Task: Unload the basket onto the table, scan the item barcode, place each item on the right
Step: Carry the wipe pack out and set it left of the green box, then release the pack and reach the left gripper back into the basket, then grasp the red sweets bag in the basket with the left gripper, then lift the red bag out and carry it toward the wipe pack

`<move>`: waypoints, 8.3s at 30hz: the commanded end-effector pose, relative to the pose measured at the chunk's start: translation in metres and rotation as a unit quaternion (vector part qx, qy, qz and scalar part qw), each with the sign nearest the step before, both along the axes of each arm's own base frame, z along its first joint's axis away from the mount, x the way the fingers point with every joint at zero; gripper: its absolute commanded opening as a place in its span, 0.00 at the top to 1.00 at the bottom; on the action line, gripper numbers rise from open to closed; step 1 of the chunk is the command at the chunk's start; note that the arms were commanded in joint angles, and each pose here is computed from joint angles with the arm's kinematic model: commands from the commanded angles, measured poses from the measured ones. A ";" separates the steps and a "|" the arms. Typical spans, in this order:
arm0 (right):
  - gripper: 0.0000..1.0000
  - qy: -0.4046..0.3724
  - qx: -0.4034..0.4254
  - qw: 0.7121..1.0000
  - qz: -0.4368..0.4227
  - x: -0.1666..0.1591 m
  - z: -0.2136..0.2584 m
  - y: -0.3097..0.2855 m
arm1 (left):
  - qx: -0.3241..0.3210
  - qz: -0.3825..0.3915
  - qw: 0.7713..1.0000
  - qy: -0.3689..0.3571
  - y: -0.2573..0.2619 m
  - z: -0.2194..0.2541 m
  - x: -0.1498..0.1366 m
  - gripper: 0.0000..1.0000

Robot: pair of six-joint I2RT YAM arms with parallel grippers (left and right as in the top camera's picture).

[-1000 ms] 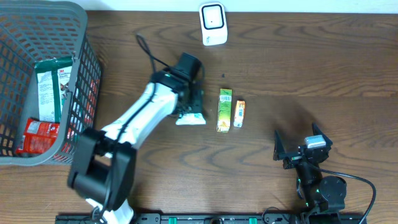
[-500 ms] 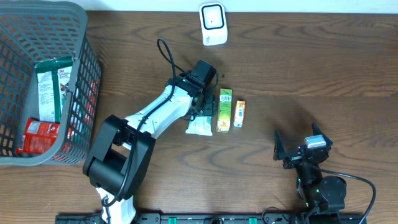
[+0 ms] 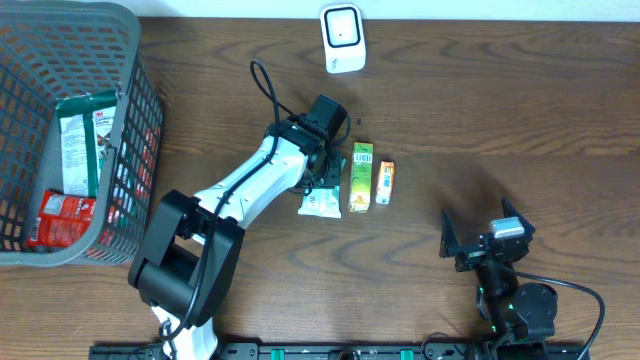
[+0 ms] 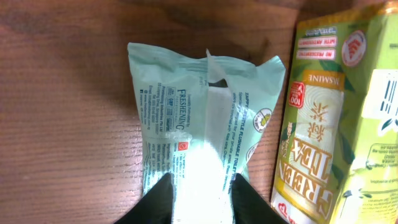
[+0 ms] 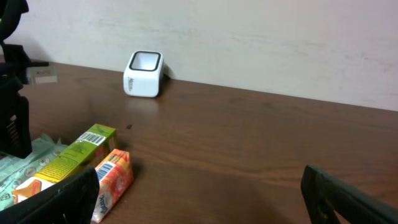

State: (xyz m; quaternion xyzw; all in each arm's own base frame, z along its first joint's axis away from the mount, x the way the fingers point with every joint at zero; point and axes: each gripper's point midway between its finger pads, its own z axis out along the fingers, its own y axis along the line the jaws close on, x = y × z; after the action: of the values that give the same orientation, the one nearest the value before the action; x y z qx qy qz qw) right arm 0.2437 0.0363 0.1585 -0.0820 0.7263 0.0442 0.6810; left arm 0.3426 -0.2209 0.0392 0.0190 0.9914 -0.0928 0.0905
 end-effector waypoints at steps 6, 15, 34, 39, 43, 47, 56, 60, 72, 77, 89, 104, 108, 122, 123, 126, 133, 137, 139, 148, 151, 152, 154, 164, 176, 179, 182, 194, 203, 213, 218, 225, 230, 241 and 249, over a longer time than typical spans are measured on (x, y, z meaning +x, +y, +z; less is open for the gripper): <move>0.01 0.001 0.006 1.000 -0.005 0.000 0.000 -0.002 | 0.009 -0.003 1.000 0.001 0.003 -0.003 -0.004 0.72; 0.01 0.001 0.006 1.000 -0.005 0.000 0.000 -0.002 | 0.020 -0.013 1.000 0.019 0.000 -0.020 -0.015 0.71; 0.01 0.001 0.006 1.000 -0.005 0.000 0.000 -0.002 | 0.027 0.018 0.992 -0.120 0.015 0.086 0.035 0.42; 0.01 0.001 0.006 1.000 -0.005 0.000 0.000 -0.002 | 0.024 0.076 0.978 -0.193 0.058 0.166 0.052 0.40; 0.01 0.001 0.006 1.000 -0.005 0.000 0.000 -0.002 | 0.024 0.152 0.956 -0.251 0.119 0.228 0.058 0.39; 0.01 0.001 0.006 1.000 -0.005 0.000 0.000 -0.002 | 0.021 0.251 0.923 -0.290 0.195 0.268 0.053 0.39; 0.01 0.001 0.006 1.000 -0.005 0.000 0.000 -0.002 | 0.074 0.478 0.835 -0.263 0.366 0.271 0.004 0.30; 0.01 0.001 0.006 1.000 -0.005 0.000 0.000 -0.002 | 0.083 0.566 0.794 -0.206 0.413 0.239 -0.020 0.28; 0.01 0.001 0.006 1.000 -0.005 0.000 0.000 -0.002 | 0.120 0.657 0.743 -0.038 0.459 0.120 -0.051 0.17; 0.01 0.001 0.006 1.000 -0.005 0.000 0.000 -0.002 | 0.171 0.659 0.732 0.006 0.470 0.094 -0.062 0.16; 0.01 0.001 0.006 1.000 -0.005 0.000 0.000 -0.002 | 0.184 0.678 0.704 0.102 0.465 0.025 -0.074 0.15; 0.01 0.001 0.006 1.000 -0.005 0.000 0.000 -0.002 | 0.190 0.661 0.716 0.120 0.463 -0.004 -0.079 0.48; 0.01 0.001 0.006 1.000 -0.005 0.000 0.000 -0.002 | 0.189 0.658 0.721 0.109 0.464 0.004 -0.078 0.70; 0.01 0.001 0.006 1.000 -0.005 0.000 0.000 -0.002 | 0.155 0.688 0.705 -0.079 0.470 0.129 -0.068 0.92; 0.01 0.001 0.006 1.000 -0.005 0.000 0.000 -0.002 | 0.151 0.689 0.703 -0.095 0.470 0.139 -0.068 0.92; 0.01 0.001 0.006 1.000 -0.005 0.000 0.000 -0.002 | 0.139 0.690 0.693 -0.158 0.469 0.177 -0.069 0.92; 0.01 0.001 0.006 1.000 -0.005 0.000 0.000 -0.002 | 0.106 0.628 0.693 -0.337 0.430 0.287 -0.074 0.92; 0.01 0.001 0.006 1.000 -0.005 0.000 0.000 -0.002 | 0.066 0.581 0.708 -0.396 0.384 0.325 -0.080 0.92; 0.01 0.001 0.006 1.000 -0.005 0.000 0.000 -0.002 | 0.046 0.547 0.723 -0.420 0.360 0.339 -0.082 0.92; 0.01 0.001 0.006 1.000 -0.005 0.000 0.000 -0.002 | 0.040 0.484 0.753 -0.444 0.320 0.352 -0.082 0.84; 0.01 0.001 0.006 1.000 -0.005 0.000 0.000 -0.002 | 0.062 0.485 0.760 -0.429 0.326 0.342 -0.074 0.64; 0.01 0.001 0.006 1.000 -0.005 0.000 0.000 -0.002 | 0.068 0.489 0.761 -0.421 0.329 0.337 -0.070 0.57; 0.01 0.001 0.006 1.000 -0.005 0.000 0.000 -0.002 | 0.080 0.498 0.762 -0.406 0.337 0.328 -0.063 0.45; 0.01 0.001 0.006 1.000 -0.005 0.000 0.000 -0.002 | 0.151 0.591 0.740 -0.281 0.418 0.249 -0.046 0.23; 0.01 0.001 0.006 1.000 -0.005 0.000 0.000 -0.002 | 0.129 0.626 0.764 -0.090 0.461 0.113 -0.030 0.21; 0.01 0.001 0.006 1.000 -0.005 0.000 0.000 -0.002 | 0.138 0.607 0.781 -0.058 0.463 0.087 -0.025 0.21; 0.01 0.001 0.006 1.000 -0.005 0.000 0.000 -0.002 | 0.130 0.573 0.808 -0.033 0.459 0.064 -0.018 0.22; 0.01 0.001 0.006 1.000 -0.005 0.000 0.000 -0.002 | 0.130 0.545 0.826 0.054 0.453 -0.002 -0.022 0.24; 0.01 0.001 0.006 1.000 -0.005 0.000 0.000 -0.002 | 0.129 0.544 0.827 0.066 0.450 -0.007 -0.025 0.69; 0.01 0.001 0.006 1.000 -0.005 0.000 0.000 -0.002 | 0.124 0.556 0.821 -0.036 0.455 0.071 -0.017 0.93; 0.01 0.001 0.006 1.000 -0.005 0.000 0.000 -0.002 | 0.115 0.566 0.802 -0.155 0.453 0.156 -0.021 0.92; 0.01 0.001 0.006 1.000 -0.005 0.000 0.000 -0.002 | 0.006 0.508 0.811 -0.291 0.402 0.253 -0.026 0.93; 0.01 0.001 0.006 1.000 -0.005 0.000 0.000 -0.002 | -0.150 0.343 0.856 -0.357 0.317 0.308 -0.024 0.93; 0.01 0.001 0.006 1.000 -0.005 0.000 0.000 -0.002 | -0.321 0.098 0.903 -0.266 0.171 0.306 -0.039 0.92; 0.01 0.001 0.006 1.000 -0.005 0.000 0.000 -0.002 | -0.348 0.000 0.931 -0.111 0.089 0.226 -0.030 0.92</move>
State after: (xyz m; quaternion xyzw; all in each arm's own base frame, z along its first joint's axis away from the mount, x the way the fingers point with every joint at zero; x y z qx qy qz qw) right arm 0.2437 0.0364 0.1585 -0.0822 0.7263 0.0443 0.6810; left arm 0.3122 -0.1051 0.2905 -0.0447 0.8754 -0.4106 0.2513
